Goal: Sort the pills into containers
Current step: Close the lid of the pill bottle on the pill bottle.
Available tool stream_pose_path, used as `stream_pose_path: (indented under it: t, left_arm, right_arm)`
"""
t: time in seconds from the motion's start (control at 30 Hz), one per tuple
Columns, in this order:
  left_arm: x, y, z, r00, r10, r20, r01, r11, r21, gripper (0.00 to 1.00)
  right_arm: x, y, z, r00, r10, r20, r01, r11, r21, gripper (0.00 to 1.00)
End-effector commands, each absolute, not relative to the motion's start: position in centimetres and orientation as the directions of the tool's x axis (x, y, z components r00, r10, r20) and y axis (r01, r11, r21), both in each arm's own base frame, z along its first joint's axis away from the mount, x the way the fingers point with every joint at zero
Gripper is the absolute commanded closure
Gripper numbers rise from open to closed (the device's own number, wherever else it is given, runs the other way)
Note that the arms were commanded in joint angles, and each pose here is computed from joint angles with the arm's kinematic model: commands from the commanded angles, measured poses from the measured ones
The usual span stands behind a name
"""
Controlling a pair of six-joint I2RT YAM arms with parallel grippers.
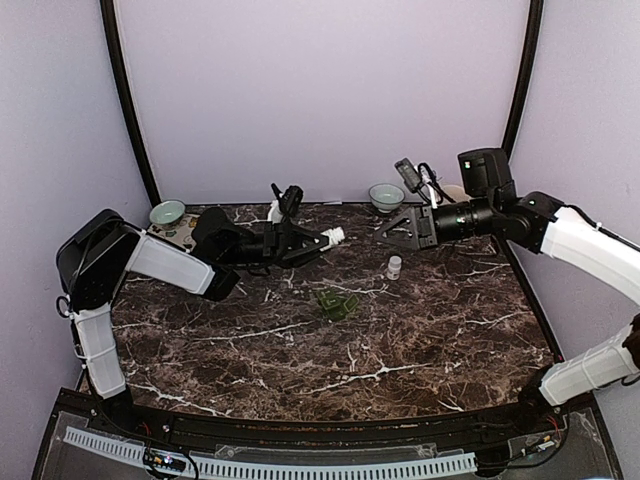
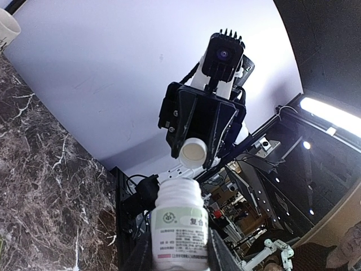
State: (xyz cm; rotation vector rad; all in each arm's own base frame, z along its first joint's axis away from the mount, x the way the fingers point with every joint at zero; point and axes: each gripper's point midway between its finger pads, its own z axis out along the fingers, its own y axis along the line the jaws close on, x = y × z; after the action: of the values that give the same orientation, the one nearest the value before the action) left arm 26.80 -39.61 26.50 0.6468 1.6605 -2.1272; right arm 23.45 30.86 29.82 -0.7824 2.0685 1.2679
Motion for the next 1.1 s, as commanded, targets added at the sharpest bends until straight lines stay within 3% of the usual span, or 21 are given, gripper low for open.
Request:
stream_pose_path:
  t: [0.0,1.07]
  left_arm:
    - [26.1,-39.7,28.2,-0.806,0.021,-0.592,0.555,-0.320,-0.768,1.00]
    - [26.4,-40.6,29.4,-0.801,0.088,-0.593,0.518,-0.396,-0.758,1.00]
  right_arm:
    - [23.1,31.8,31.5,-0.627,-0.189,-0.756,-0.765,0.334,0.550,1.00]
    - [24.9,34.7,32.5,-0.654,-0.168,-0.738,-0.751,0.260,0.607,1.00]
